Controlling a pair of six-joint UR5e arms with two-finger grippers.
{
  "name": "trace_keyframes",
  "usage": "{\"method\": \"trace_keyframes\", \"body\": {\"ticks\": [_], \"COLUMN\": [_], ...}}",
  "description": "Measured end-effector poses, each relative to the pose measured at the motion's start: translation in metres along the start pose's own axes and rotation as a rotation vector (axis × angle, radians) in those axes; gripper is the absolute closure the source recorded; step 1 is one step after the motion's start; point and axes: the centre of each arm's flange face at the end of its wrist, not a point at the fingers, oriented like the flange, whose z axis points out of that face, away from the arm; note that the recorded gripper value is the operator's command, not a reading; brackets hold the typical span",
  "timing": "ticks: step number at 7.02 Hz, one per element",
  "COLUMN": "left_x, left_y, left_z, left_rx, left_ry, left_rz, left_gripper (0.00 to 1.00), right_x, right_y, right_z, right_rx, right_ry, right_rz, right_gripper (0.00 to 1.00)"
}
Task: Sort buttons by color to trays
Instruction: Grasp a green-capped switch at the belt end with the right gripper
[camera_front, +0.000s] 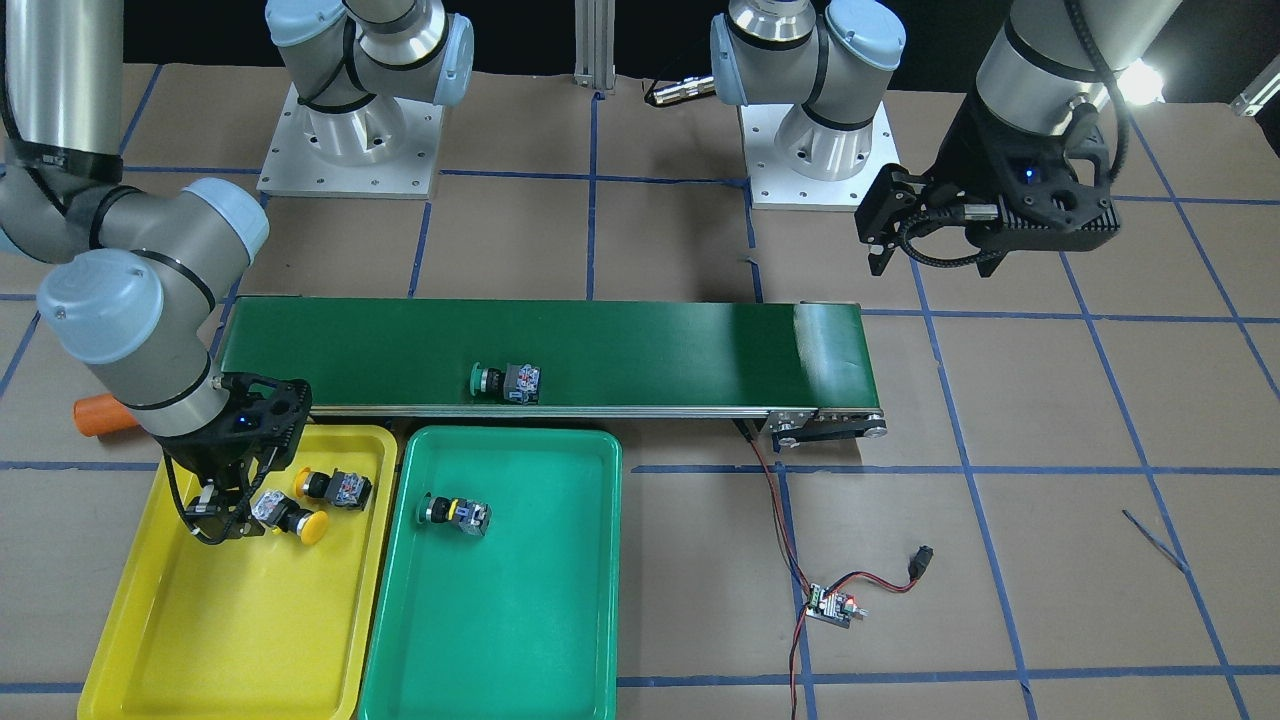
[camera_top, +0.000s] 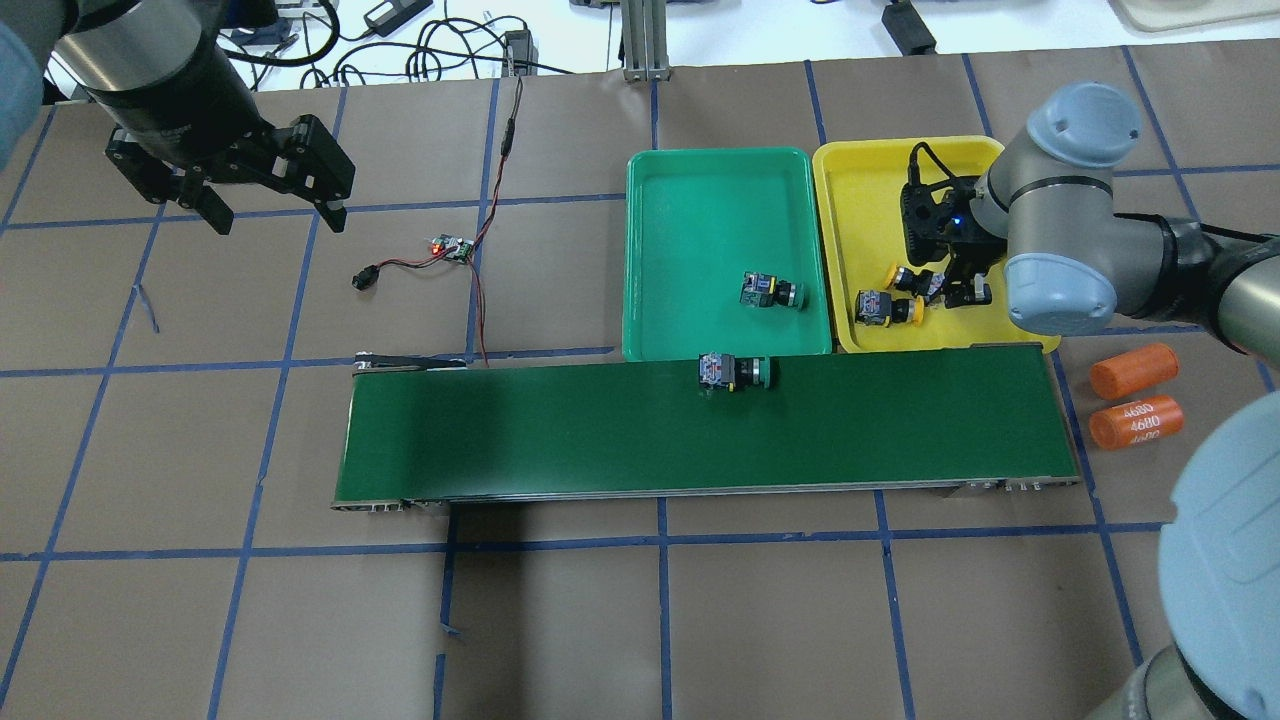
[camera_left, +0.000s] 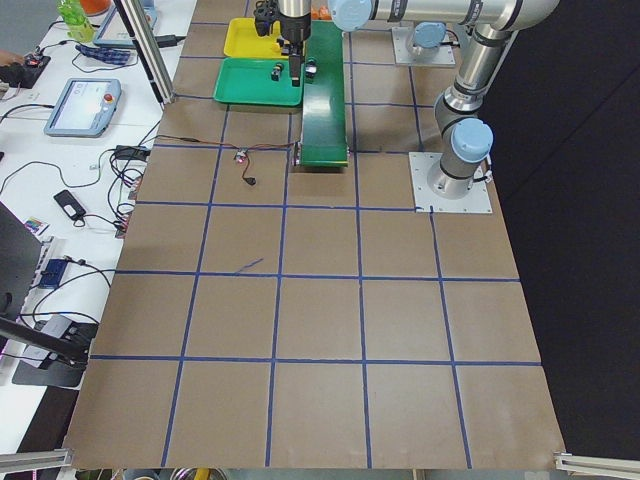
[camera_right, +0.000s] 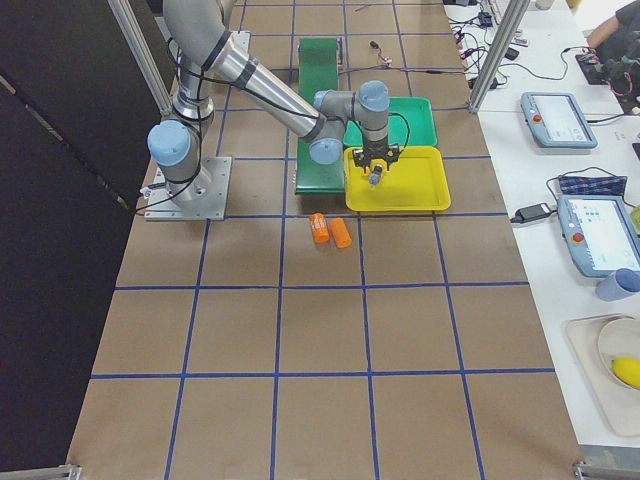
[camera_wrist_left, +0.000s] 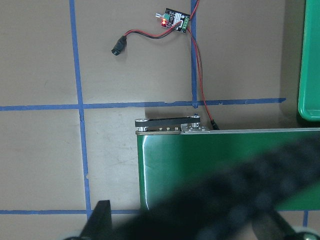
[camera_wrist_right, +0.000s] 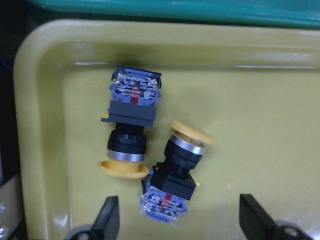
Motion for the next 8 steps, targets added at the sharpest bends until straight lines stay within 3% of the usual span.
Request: {"method": "trace_keyframes", "body": {"ticks": [3,5,8], "left_x": [0.000,-0.001,-0.003], "left_y": [0.000,0.000,0.000], "left_z": [0.000,0.000,-0.001], "left_rx": [0.000,0.001,0.002], "left_ry": [0.000,0.000,0.000], "left_rz": [0.000,-0.003,-0.006], "left_gripper": [0.00,0.00,0.00], "right_x": [-0.049,-0.100,-0.124], "right_y": [-0.046,-0.056,-0.059], "right_z": [-0.061,-0.063,-0.041], "right_rx": [-0.012,-0.009,-0.002], "right_ry": [-0.056,-0.084,-0.132], "right_rz": [-0.060,-0.060,-0.014], "right_gripper": [0.00,0.00,0.00]}}
